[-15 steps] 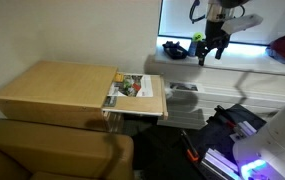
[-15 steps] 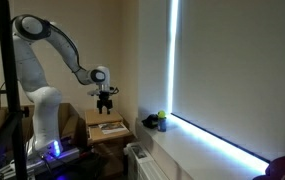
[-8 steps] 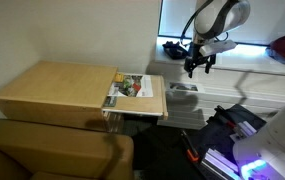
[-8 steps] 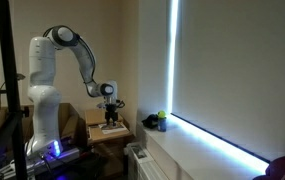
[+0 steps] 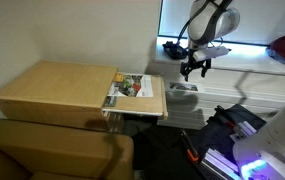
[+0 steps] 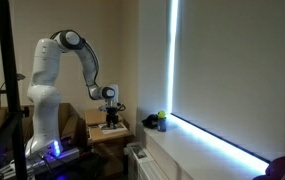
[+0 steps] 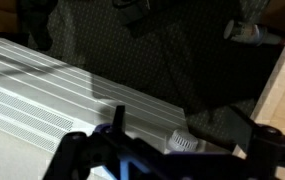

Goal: Close the upper drawer

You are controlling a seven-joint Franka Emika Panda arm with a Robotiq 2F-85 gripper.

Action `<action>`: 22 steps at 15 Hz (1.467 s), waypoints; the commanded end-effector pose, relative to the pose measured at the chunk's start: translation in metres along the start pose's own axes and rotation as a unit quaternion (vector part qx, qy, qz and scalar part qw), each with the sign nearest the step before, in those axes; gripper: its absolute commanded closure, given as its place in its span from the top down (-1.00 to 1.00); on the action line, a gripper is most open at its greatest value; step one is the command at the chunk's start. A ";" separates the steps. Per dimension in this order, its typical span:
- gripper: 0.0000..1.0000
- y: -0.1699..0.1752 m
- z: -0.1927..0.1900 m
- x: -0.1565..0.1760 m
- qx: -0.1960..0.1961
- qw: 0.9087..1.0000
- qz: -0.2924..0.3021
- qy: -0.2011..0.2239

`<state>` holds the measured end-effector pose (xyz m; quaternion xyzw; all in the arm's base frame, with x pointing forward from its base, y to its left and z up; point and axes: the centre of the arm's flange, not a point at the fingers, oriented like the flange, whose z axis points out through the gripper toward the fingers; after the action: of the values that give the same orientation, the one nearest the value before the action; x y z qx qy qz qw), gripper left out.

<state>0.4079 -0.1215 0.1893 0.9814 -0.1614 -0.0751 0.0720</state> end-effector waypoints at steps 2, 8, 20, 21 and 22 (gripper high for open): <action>1.00 -0.010 0.064 0.016 0.014 0.998 0.059 0.032; 1.00 -0.040 0.113 0.026 0.019 0.995 0.089 0.033; 1.00 -0.069 0.140 0.042 0.035 0.990 0.129 0.050; 1.00 -0.076 0.142 0.045 0.038 0.989 0.133 0.054; 1.00 -0.082 0.145 0.048 0.040 0.989 0.133 0.055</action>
<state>0.4380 -0.0848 0.0447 0.9565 -0.2849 -0.0173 0.0596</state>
